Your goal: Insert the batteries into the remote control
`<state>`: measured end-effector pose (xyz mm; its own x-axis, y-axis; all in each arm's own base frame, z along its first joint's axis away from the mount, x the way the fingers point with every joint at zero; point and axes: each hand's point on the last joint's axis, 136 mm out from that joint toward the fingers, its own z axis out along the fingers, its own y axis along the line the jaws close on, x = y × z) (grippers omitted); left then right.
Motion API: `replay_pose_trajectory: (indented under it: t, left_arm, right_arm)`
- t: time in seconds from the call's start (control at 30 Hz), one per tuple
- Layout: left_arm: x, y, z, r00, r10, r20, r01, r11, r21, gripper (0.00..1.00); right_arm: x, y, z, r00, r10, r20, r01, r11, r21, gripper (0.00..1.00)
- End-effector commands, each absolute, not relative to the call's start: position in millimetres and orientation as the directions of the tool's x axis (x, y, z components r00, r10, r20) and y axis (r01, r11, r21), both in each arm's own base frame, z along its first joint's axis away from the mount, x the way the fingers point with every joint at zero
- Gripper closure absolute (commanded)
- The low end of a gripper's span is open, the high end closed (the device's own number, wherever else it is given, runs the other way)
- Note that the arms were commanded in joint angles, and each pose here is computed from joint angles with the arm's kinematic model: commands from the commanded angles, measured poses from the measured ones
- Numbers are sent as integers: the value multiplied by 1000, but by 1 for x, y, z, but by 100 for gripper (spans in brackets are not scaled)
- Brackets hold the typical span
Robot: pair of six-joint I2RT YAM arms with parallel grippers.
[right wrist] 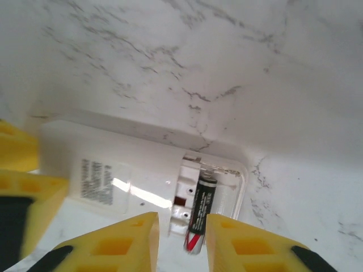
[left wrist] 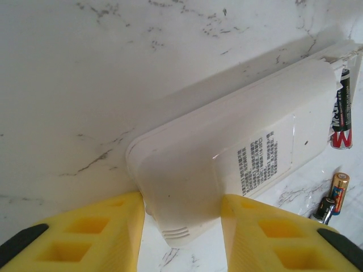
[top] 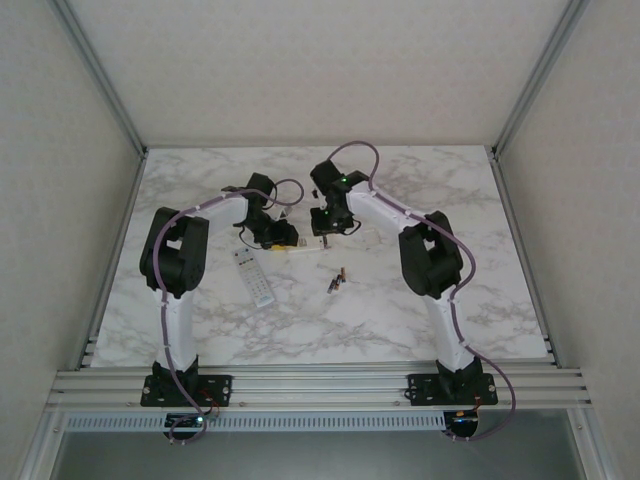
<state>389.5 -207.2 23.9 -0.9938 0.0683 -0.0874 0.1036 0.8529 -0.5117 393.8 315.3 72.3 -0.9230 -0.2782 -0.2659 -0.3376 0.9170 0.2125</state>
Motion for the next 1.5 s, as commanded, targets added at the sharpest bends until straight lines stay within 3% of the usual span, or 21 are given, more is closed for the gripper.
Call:
replay_pose_trajectory:
  t: [0.0,0.3,1.47]
  left_arm:
    - [384,-204,5,-997,65,-50,81,885,-458,59]
    - [386,-207,10,-996,63,-60,84,878,-472,59]
    - [383,-205,5,-996,69,-54,87,882,-462,61]
  right_arm:
    - [388,310,103,-924,-224,-310,-298,929,217,72]
    - [358,306,94,-976,1,-219,-80,929,361,79]
    - [373,309,27,-980,-86,-180,-135,951,280,84]
